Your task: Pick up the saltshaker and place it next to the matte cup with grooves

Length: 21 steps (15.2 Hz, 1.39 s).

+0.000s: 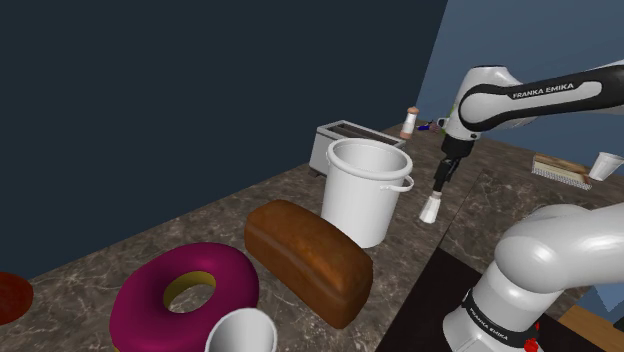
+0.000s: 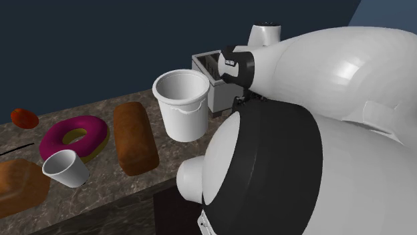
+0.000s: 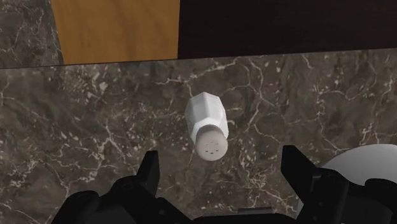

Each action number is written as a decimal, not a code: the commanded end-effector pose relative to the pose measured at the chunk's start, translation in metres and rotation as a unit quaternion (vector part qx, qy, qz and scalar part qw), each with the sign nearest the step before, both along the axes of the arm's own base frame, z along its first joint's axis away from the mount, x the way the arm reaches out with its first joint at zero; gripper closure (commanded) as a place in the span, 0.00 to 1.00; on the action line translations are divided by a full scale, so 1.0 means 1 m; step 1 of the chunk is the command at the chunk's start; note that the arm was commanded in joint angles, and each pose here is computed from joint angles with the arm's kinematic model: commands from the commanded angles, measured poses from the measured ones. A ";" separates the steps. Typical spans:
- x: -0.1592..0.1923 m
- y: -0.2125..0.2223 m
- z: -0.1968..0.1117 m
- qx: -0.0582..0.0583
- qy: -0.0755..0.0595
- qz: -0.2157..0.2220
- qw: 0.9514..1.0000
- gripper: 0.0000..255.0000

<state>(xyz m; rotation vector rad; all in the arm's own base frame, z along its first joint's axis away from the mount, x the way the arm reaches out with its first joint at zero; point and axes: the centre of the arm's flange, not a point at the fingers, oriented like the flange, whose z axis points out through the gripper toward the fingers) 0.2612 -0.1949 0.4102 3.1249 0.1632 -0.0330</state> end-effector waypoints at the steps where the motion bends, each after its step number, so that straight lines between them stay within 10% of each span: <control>1: -0.001 -0.004 -0.011 0.000 -0.001 0.001 1.000 0.00; 14: -0.002 -0.005 -0.035 0.000 -0.001 0.001 1.000 0.00; 15: -0.002 -0.005 -0.035 0.000 -0.001 0.001 1.000 1.00; 21: -0.002 -0.005 -0.035 0.000 -0.001 0.001 1.000 1.00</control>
